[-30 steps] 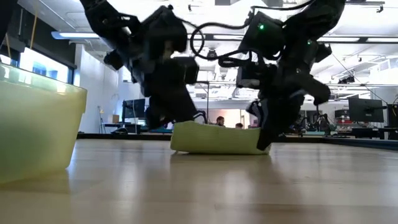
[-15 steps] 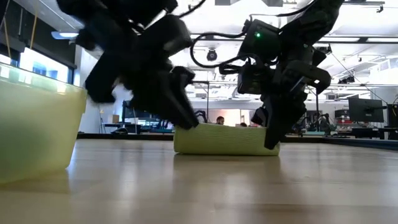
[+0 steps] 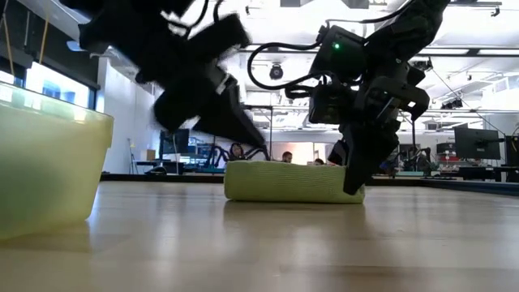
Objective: Roll microfiber towels into tight, uniform cylinder then place into a basket
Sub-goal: Roll the light green microfiber towel
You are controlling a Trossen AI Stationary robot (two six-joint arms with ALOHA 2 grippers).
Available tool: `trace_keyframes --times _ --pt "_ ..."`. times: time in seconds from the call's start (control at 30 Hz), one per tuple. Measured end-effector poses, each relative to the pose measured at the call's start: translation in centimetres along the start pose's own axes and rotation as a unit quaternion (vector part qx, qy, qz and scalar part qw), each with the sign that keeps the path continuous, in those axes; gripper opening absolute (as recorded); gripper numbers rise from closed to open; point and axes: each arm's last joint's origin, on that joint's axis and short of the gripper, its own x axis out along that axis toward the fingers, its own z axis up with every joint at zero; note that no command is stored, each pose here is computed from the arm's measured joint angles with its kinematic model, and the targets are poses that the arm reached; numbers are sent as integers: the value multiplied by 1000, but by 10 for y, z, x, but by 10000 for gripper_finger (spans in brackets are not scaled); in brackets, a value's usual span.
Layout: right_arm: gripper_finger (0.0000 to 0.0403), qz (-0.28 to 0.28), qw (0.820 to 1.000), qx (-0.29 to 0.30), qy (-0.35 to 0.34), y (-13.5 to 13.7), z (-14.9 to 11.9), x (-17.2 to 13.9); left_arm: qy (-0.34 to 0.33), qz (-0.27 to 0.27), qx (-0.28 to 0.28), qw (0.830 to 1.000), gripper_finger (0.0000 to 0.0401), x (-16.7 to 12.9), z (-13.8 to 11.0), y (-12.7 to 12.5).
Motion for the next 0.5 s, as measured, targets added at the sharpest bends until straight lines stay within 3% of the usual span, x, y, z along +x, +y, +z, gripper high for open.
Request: trace_keyframes --times 0.17,0.5 --pt "5 0 1000 -2 -6 0 1 0 -56 -4 -74 996 157 -3 12 -3" --pt "5 0 1000 15 -19 0 4 0 43 -28 -2 999 155 5 -12 -5"
